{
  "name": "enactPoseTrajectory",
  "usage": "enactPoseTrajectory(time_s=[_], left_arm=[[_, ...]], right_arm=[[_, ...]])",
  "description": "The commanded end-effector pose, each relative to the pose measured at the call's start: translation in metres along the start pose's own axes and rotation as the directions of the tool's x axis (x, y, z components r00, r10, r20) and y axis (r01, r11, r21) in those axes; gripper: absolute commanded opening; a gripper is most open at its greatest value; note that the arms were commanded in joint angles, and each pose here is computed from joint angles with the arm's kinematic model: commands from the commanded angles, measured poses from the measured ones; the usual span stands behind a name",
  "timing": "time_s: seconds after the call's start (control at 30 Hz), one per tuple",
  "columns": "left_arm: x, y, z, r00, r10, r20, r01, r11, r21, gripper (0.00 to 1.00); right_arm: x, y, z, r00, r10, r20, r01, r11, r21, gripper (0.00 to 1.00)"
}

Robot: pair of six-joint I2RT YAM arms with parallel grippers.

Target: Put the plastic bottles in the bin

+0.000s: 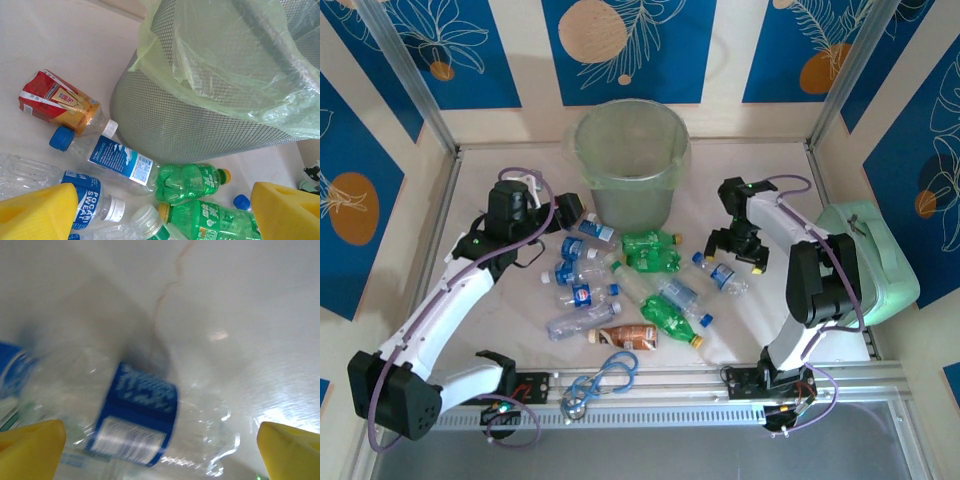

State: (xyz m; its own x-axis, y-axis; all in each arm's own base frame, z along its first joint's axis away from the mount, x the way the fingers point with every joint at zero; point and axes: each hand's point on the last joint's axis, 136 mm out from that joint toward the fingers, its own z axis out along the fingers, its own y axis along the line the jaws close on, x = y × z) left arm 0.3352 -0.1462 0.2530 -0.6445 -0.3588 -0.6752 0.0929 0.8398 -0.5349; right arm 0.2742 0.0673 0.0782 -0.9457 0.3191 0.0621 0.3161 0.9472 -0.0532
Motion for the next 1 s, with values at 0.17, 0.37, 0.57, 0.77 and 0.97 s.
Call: enactPoseTrajectory(time_s=[0.17, 0.37, 0.57, 0.77, 0.97], left_arm=[[-0.01, -0.018, -0.003, 1.0, -0.001, 0.021, 0.0, 0.999, 0.051, 0.89], [-0.009, -0.017, -0.003, 1.0, 0.002, 0.019, -0.003, 0.999, 0.048, 0.89], [-0.008, -0.017, -0.002, 1.0, -0.003, 0.015, 0.003, 0.999, 0.051, 0.89], [-0.008, -0.019, -0.001, 1.0, -0.007, 0.013, 0.006, 0.998, 0.057, 0.89], [-0.007, -0.021, 0.0, 1.0, -0.008, 0.007, 0.007, 0.998, 0.064, 0.88]], right_arm=[[0.006, 0.027, 0.006, 0.993, -0.116, -0.03, 0.116, 0.993, -0.008, 0.99], [-0.001, 0.02, 0.017, 0.994, -0.092, -0.051, 0.093, 0.995, 0.033, 0.99], [-0.013, -0.001, 0.013, 1.0, 0.006, -0.03, -0.004, 0.999, 0.054, 0.99], [-0.014, -0.002, 0.017, 0.999, 0.024, -0.039, -0.022, 0.999, 0.04, 0.96], [-0.007, 0.009, 0.033, 0.996, 0.019, -0.084, -0.017, 1.0, 0.027, 0.93]])
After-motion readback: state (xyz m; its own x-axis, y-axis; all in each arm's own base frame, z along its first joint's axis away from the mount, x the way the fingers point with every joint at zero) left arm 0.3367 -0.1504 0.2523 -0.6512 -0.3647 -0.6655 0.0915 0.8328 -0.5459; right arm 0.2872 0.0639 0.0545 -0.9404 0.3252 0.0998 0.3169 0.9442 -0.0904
